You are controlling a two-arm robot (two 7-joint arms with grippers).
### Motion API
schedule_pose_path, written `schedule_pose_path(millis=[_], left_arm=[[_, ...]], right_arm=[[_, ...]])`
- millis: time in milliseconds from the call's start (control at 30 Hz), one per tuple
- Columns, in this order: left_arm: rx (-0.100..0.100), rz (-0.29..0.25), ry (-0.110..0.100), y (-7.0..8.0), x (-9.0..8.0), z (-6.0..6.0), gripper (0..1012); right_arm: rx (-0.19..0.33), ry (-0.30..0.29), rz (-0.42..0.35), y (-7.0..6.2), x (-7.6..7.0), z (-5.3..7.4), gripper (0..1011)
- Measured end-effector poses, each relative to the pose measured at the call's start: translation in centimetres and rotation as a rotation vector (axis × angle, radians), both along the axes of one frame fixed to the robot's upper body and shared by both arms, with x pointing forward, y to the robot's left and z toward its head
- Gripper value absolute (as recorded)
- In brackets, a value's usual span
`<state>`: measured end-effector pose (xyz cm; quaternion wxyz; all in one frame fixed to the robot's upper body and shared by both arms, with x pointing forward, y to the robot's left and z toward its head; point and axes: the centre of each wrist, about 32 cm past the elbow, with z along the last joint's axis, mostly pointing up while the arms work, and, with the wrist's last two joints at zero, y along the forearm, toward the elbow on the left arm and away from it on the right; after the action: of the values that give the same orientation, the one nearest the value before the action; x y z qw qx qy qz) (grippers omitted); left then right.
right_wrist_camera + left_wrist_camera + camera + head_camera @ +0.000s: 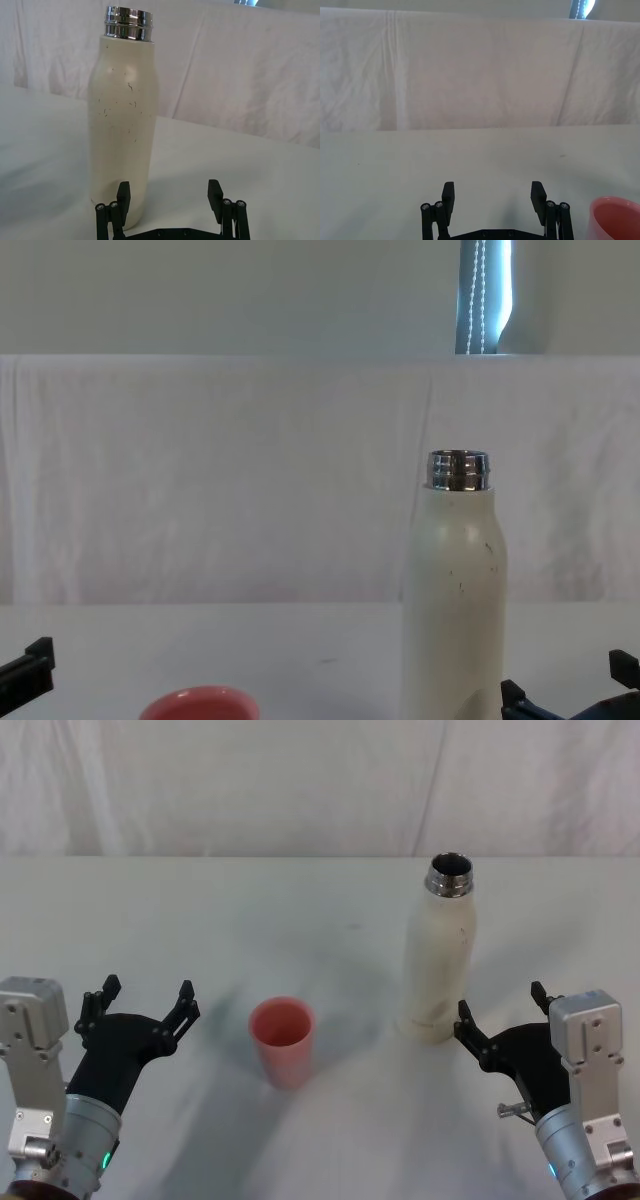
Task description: Grasp the thermos with one hand and pour water into the cup lid.
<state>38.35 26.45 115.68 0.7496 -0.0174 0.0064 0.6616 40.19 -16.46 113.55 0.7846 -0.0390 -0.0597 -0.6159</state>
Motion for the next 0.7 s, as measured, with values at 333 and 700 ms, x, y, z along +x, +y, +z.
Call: schedule_pose_path(millis=[333, 700], left_arm=[[0.000, 0.000, 0.000, 0.00, 0.00, 0.00, 1001], [0.000, 0.000, 0.000, 0.00, 0.00, 0.00, 1001]], right_arm=[[-0.001, 0.000, 0.000, -0.02, -0.01, -0.01, 1001], [-0.001, 0.001, 0.000, -0.03, 0.00, -0.01, 1001]])
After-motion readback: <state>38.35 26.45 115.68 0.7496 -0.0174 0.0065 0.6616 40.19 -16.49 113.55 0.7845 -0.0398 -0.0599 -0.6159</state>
